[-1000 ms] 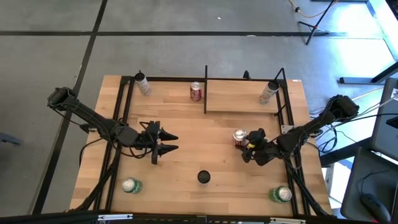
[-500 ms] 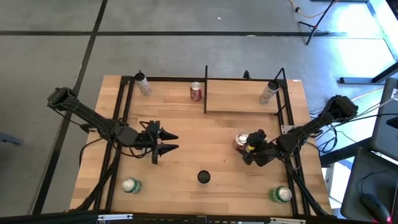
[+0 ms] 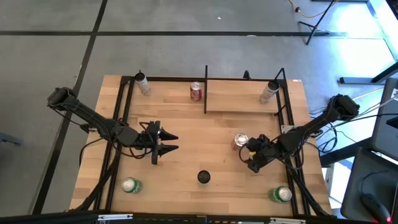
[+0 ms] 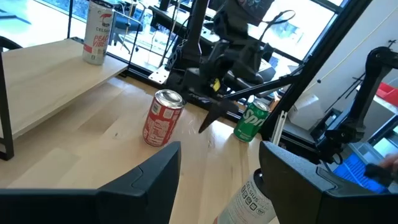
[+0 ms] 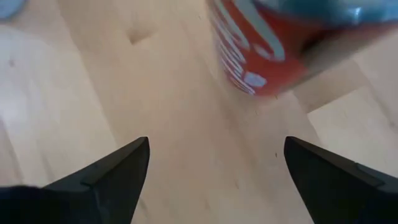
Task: Place canned beverage on shelf
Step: Put the white-pink soda can on the shelf aligned with the other white-pink soda can
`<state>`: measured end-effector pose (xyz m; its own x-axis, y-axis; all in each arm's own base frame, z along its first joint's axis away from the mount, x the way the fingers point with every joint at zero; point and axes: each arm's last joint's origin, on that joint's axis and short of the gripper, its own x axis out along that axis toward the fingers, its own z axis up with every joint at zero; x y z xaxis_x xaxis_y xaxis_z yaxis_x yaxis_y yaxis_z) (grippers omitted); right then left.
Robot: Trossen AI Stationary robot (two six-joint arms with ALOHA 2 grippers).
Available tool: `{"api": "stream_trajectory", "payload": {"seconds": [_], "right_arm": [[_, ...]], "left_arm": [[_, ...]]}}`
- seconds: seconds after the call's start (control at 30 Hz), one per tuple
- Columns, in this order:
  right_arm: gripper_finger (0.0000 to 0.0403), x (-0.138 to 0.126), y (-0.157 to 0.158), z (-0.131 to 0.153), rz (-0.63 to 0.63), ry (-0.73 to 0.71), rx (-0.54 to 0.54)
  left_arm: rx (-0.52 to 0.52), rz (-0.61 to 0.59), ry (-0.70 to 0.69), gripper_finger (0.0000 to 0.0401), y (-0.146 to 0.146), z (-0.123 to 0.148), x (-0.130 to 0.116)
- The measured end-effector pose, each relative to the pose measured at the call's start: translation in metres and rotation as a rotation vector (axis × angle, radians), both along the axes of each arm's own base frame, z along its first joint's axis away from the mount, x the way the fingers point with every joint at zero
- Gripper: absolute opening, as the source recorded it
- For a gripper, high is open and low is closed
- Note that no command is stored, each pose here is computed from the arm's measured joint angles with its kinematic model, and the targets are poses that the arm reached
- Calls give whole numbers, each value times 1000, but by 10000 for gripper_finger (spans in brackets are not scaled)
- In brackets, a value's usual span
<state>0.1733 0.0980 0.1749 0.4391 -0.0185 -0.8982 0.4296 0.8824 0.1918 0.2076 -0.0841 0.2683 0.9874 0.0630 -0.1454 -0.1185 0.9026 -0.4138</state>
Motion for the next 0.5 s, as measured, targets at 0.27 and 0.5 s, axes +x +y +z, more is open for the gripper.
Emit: {"api": "stream_trajectory", "payload": {"seconds": [0.27,0.5], "right_arm": [[340,8,12,44,42,9,43],[340,23,43,76,114,-332,109]], "left_arm": [[2,-22,13,211,-1,-2,1],[-10,-170,138,211,-16,-28,16]]}}
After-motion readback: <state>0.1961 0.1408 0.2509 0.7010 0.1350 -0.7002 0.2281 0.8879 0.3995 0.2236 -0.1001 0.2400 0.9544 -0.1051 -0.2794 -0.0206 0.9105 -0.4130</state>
